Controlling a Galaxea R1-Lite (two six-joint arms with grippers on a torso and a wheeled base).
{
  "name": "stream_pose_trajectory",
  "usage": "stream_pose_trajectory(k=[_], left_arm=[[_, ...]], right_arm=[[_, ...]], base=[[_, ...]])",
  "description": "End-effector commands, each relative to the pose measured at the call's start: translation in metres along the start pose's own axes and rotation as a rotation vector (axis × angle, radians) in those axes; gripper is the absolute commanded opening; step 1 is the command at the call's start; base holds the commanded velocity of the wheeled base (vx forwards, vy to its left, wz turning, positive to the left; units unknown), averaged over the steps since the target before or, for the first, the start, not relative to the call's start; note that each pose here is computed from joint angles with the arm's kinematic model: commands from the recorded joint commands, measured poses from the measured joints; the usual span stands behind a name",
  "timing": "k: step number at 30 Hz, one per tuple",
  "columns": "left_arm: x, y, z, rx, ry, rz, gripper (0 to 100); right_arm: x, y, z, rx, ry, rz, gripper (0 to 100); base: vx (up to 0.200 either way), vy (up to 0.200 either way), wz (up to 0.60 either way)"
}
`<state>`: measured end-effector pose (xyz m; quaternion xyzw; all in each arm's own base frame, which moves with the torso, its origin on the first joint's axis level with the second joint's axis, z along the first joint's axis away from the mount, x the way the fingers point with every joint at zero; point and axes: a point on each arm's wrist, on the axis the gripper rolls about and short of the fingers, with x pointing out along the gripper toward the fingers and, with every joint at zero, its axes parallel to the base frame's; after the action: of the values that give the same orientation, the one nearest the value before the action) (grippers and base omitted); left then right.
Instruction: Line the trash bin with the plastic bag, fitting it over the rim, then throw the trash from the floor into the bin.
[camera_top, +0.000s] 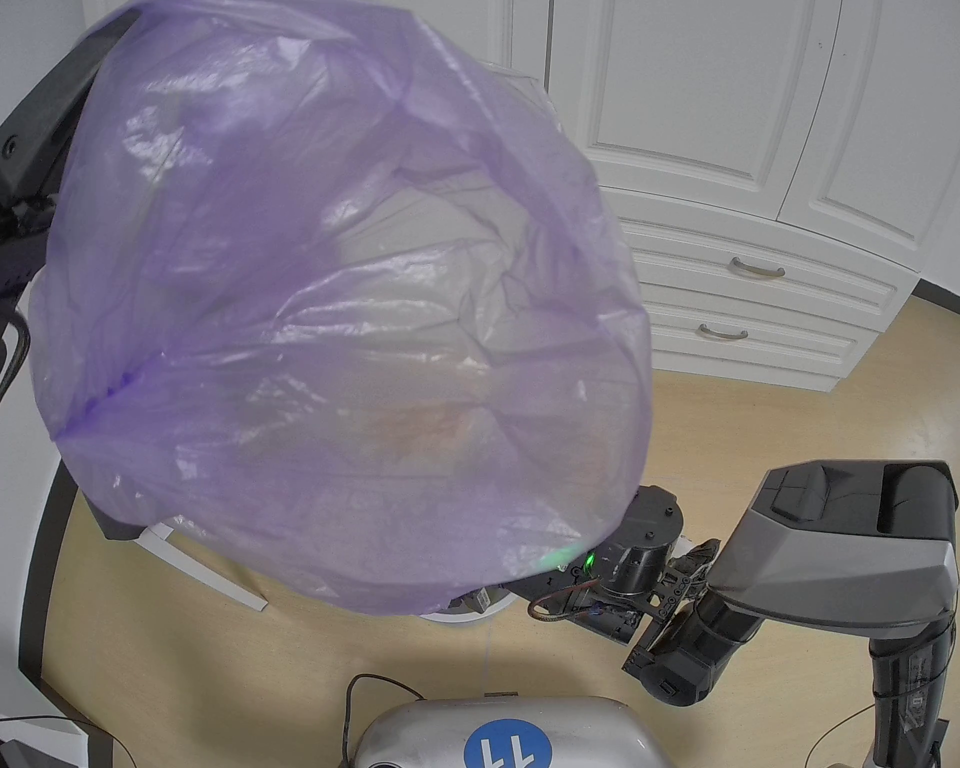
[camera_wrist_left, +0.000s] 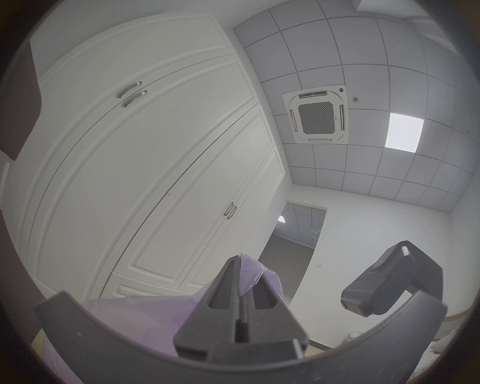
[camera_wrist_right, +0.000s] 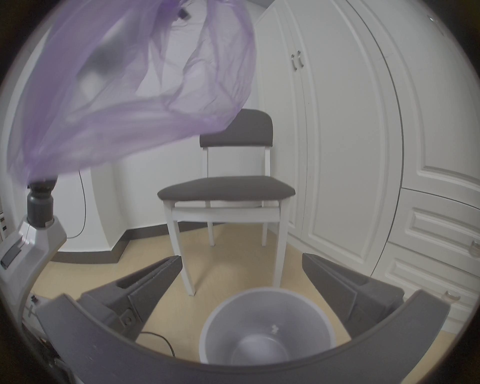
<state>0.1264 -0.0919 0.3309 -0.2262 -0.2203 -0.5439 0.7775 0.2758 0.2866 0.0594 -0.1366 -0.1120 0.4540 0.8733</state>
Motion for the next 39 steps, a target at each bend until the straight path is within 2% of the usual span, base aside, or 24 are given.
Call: stream_pose_trajectory(k=[1, 6, 14, 17, 18, 29, 35, 36, 39], left_arm=[[-0.002, -0.002, 0.001, 0.000, -0.004, -0.003, 0], [-0.003, -0.002, 0.000, -0.003, 0.000, -0.001, 0], [-0.004, 0.000, 0.000, -0.005, 0.002, 0.011, 0], [-0.004, 0.000, 0.000, -0.010, 0.001, 0.013, 0], [-0.004, 0.001, 0.000, -0.021, 0.001, 0.016, 0], [-0.005, 0.002, 0.000, -0.046, 0.002, 0.024, 0], [-0.005, 0.002, -0.001, -0.060, 0.005, 0.024, 0], [-0.005, 0.002, -0.001, -0.060, 0.005, 0.024, 0], [-0.005, 0.002, -0.002, -0.061, 0.006, 0.028, 0]], right_arm=[[0.001, 0.009, 0.027, -0.004, -0.082, 0.019, 100], [-0.014, 0.032, 0.055, 0.003, -0.118, 0.085, 100], [-0.042, 0.048, 0.092, 0.008, -0.168, 0.147, 100], [-0.047, 0.052, 0.096, 0.007, -0.175, 0.160, 100], [-0.054, 0.060, 0.103, 0.006, -0.183, 0.189, 100], [-0.067, 0.085, 0.119, -0.002, -0.225, 0.270, 100], [-0.062, 0.098, 0.115, 0.012, -0.215, 0.305, 100], [-0.061, 0.098, 0.116, 0.014, -0.220, 0.303, 0], [-0.062, 0.098, 0.118, 0.040, -0.221, 0.306, 0]], base=[[0.000, 0.000, 0.00], [0.000, 0.000, 0.00], [0.000, 0.000, 0.00], [0.000, 0.000, 0.00], [0.000, 0.000, 0.00], [0.000, 0.000, 0.00], [0.000, 0.000, 0.00], [0.000, 0.000, 0.00], [0.000, 0.000, 0.00]])
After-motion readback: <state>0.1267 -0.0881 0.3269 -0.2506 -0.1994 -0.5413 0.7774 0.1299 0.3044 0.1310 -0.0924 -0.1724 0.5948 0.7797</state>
